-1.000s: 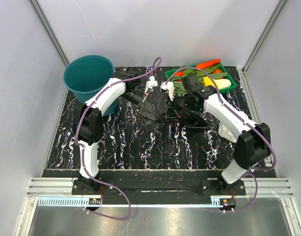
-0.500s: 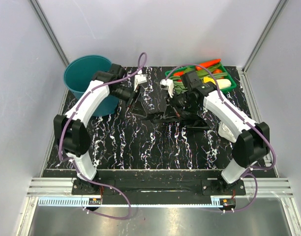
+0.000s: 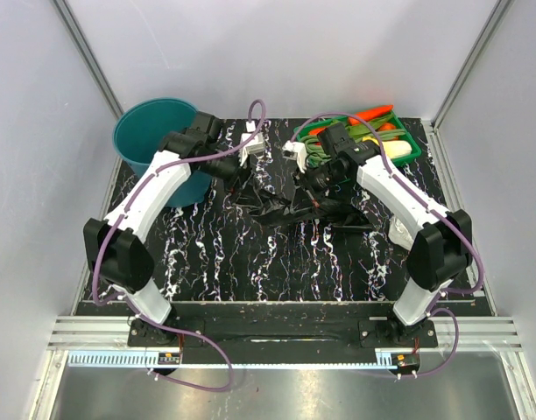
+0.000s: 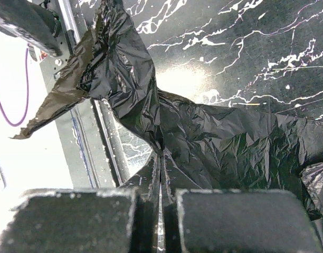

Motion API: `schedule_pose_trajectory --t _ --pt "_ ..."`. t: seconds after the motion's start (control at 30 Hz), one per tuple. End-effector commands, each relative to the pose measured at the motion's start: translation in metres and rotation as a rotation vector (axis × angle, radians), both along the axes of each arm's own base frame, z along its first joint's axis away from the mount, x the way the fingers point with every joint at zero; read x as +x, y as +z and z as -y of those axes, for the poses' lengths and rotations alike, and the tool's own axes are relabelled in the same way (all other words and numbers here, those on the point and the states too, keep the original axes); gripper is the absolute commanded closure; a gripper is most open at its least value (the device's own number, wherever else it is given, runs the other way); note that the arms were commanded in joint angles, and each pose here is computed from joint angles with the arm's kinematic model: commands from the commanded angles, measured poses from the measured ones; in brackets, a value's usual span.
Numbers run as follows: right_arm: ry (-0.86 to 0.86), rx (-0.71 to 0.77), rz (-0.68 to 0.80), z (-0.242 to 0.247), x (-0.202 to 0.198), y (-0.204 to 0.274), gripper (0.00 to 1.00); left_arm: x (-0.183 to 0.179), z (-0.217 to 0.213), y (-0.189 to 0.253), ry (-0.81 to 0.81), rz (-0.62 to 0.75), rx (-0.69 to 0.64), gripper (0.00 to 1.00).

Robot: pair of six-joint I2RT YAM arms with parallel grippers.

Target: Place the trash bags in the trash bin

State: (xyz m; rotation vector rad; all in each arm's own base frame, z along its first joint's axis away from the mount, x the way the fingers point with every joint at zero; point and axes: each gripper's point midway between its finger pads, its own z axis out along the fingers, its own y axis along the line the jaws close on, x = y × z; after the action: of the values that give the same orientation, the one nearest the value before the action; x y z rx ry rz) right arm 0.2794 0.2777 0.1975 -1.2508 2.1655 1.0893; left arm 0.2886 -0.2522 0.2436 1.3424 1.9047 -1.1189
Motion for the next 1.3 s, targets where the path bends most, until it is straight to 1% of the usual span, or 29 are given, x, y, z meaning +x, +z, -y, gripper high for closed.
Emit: schedule_pose_trajectory --t 0.0,0.1,0.13,0.17,0.2,0.23,0.27,0.3,0.33,0.47,0.57,0.6,0.63,0.67,0.7,0.77,0.83,0.9,1.07,1.2,1.27 --pt "0.033 0.037 0.032 -0.005 -0.003 0.02 1.0 0.013 -0.005 0.002 0.015 0.155 0.036 0.21" --pt "0.036 0.033 0.034 -0.003 -0.005 0.021 1.0 0.014 -0.006 -0.006 0.01 0.157 0.042 0.25" --pt "0.035 0.033 0.035 -0.001 -0.006 0.022 1.0 0.014 -0.006 -0.01 0.007 0.149 0.043 0.29" --pt "0.034 0.034 0.037 -0.001 -0.006 0.023 1.0 0.013 -0.005 -0.013 0.001 0.139 0.039 0.37" --pt "0.033 0.033 0.034 0.0 -0.007 0.023 1.0 0.012 -0.005 -0.016 -0.002 0.127 0.038 0.49" --pt "0.031 0.034 0.038 0.001 -0.007 0.024 1.0 0.011 -0.005 -0.017 -0.007 0.123 0.034 0.66" --pt "0.025 0.029 0.042 0.003 -0.006 0.024 1.0 0.009 -0.004 -0.018 -0.014 0.115 0.031 0.8" --pt "0.017 0.021 0.047 0.005 -0.004 0.023 1.0 0.007 -0.004 -0.017 -0.015 0.109 0.027 0.96" --pt "0.009 0.016 0.05 0.007 -0.002 0.022 1.0 0.006 -0.005 -0.015 -0.012 0.106 0.024 1.0" --pt "-0.006 0.021 0.049 0.01 0.002 0.024 1.0 -0.009 -0.002 -0.002 -0.03 0.082 -0.033 1.0" --pt "-0.012 0.025 0.045 0.008 0.004 0.026 1.0 -0.016 0.001 0.008 -0.012 0.053 -0.065 1.0" --pt "-0.019 0.026 0.045 0.007 0.006 0.028 0.97 -0.018 0.003 0.011 -0.008 0.044 -0.072 1.0" --pt "-0.026 0.027 0.043 0.006 0.008 0.03 0.9 -0.021 0.005 0.013 -0.006 0.04 -0.079 1.0" --pt "-0.033 0.027 0.048 0.006 0.01 0.033 0.85 -0.022 0.006 0.013 -0.002 0.038 -0.075 1.0" --pt "-0.035 0.028 0.056 0.005 0.012 0.035 0.76 -0.023 0.009 0.014 0.006 0.038 -0.073 1.0" --pt "-0.048 0.029 0.076 0.006 0.015 0.043 0.49 -0.024 0.012 0.012 0.022 0.035 -0.062 1.0" --pt "-0.056 0.034 0.107 0.006 0.016 0.053 0.4 -0.023 0.016 0.011 0.033 0.04 -0.052 1.0" --pt "-0.056 0.041 0.125 0.006 0.014 0.061 0.35 -0.021 0.018 0.009 0.047 0.04 -0.042 1.0" --pt "-0.074 0.033 0.156 0.008 0.012 0.073 0.33 -0.005 0.021 0.007 0.121 0.046 -0.013 1.0" --pt "-0.184 -0.023 0.187 0.016 0.028 0.078 0.38 0.013 0.02 0.008 0.221 0.065 -0.003 1.0" --pt "-0.203 -0.028 0.196 0.019 0.029 0.083 0.39 0.019 0.02 0.005 0.257 0.074 0.005 1.0"
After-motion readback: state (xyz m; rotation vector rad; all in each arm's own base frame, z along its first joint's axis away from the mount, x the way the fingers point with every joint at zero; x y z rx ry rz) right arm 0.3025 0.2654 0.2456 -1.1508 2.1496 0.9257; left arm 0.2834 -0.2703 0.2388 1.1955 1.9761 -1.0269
